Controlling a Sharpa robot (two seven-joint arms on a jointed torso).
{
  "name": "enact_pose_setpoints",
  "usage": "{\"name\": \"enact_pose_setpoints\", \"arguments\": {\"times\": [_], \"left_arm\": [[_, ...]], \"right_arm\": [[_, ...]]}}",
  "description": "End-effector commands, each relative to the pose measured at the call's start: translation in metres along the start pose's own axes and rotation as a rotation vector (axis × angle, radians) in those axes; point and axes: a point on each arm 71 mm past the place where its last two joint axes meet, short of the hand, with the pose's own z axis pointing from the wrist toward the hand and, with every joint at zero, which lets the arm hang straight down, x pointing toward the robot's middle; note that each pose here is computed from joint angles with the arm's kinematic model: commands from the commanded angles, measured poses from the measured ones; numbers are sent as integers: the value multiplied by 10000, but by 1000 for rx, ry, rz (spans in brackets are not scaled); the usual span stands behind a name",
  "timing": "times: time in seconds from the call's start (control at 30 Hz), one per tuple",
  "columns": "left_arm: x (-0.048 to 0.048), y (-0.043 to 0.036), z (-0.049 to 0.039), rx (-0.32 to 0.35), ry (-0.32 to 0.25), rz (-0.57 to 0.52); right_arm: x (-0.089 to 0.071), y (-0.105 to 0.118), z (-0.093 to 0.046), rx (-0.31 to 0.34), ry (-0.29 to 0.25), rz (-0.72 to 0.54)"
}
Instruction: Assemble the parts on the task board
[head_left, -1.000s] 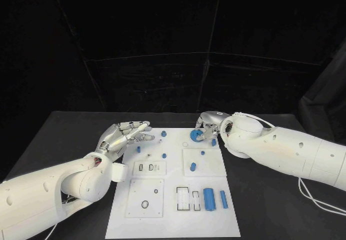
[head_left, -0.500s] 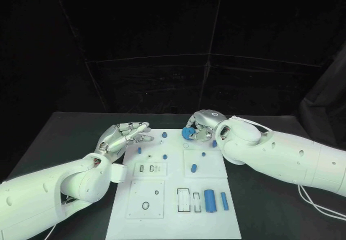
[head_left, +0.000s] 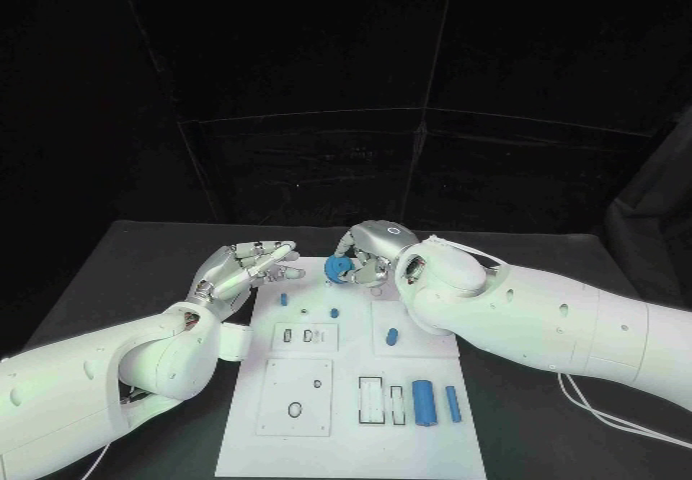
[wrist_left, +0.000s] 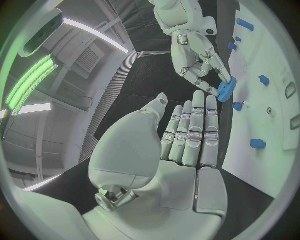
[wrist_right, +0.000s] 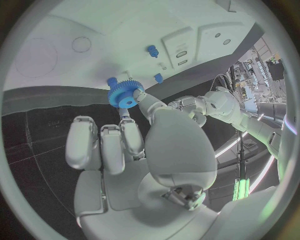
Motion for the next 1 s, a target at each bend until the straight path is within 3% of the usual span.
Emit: {"name": "enact_pose_setpoints", "arguments": {"times": [0.03, 0.43, 0.73, 1.0], "left_arm": [[6, -27, 9, 13, 5, -8], [21, -39, 23, 17, 9, -9], [20, -37, 27, 17, 9, -9], [20, -36, 28, 16, 10, -9]], "right_arm": [[54, 35, 41, 1, 19, -28], [285, 128, 173, 17, 112, -57], [293, 148, 223, 16, 69, -47], [312, 167, 239, 3, 81, -49]]}}
